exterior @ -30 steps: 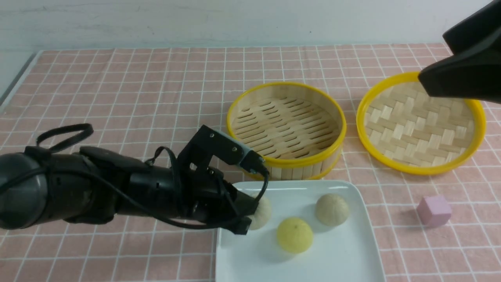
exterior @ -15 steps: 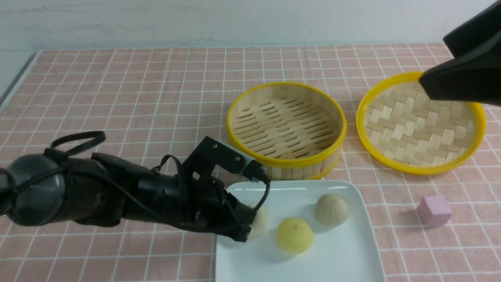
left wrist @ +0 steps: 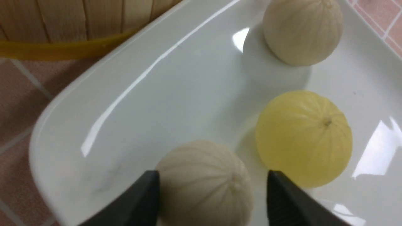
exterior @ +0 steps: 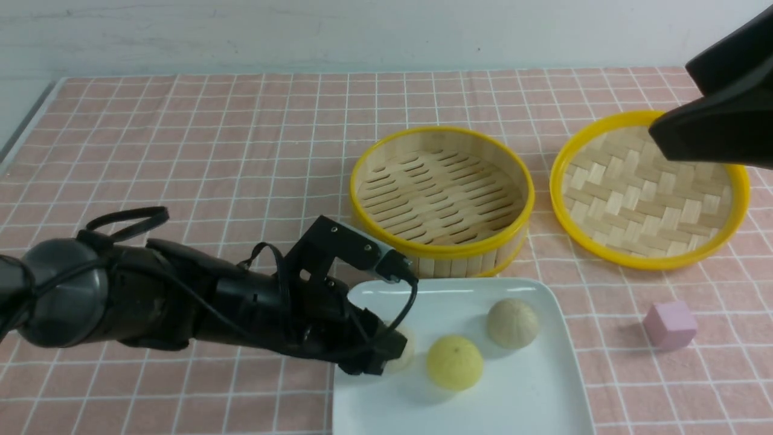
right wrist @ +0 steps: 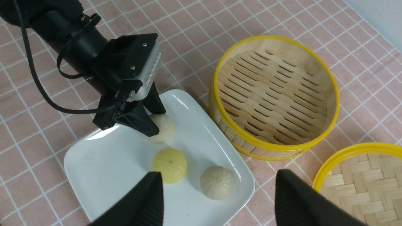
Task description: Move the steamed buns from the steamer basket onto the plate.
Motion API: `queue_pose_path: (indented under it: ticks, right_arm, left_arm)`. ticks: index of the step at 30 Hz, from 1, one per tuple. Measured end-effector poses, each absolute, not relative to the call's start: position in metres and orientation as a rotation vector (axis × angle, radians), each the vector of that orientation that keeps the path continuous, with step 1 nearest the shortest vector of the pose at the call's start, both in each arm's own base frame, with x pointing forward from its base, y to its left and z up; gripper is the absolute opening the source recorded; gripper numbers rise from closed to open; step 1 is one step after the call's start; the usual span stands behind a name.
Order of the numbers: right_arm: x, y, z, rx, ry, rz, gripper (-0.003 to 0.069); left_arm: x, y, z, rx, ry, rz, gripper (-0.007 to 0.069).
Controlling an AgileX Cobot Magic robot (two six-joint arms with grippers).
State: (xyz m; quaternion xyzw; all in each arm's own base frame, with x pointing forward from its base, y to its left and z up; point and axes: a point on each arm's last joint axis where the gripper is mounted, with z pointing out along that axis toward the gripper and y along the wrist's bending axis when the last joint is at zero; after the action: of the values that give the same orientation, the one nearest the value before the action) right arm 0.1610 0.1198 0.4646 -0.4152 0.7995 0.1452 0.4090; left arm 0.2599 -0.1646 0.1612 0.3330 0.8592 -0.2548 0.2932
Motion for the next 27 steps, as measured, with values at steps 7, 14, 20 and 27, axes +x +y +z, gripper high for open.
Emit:
queue_pose_path:
  ticks: [7,14,20,27]
  right_arm:
    - [0.163,0.119,0.465,-1.039,2.005,0.342,0.0474]
    - [0.166,0.115,0.476,-0.958,1.904,0.291,0.0474]
    - [0.128,0.085,0.508,-0.833,1.702,0.223,0.0474]
    - [0.061,0.037,0.529,-0.694,1.569,0.188,0.0474]
  left_arm:
    - [0.258,-0.155,0.205,0.799,2.160,-0.568,0.0684]
    - [0.244,-0.132,0.270,0.659,1.956,-0.391,0.0637]
    - [0.218,-0.106,0.321,0.519,1.783,-0.282,0.0542]
    - [0.197,-0.089,0.349,0.406,1.683,-0.244,0.0507]
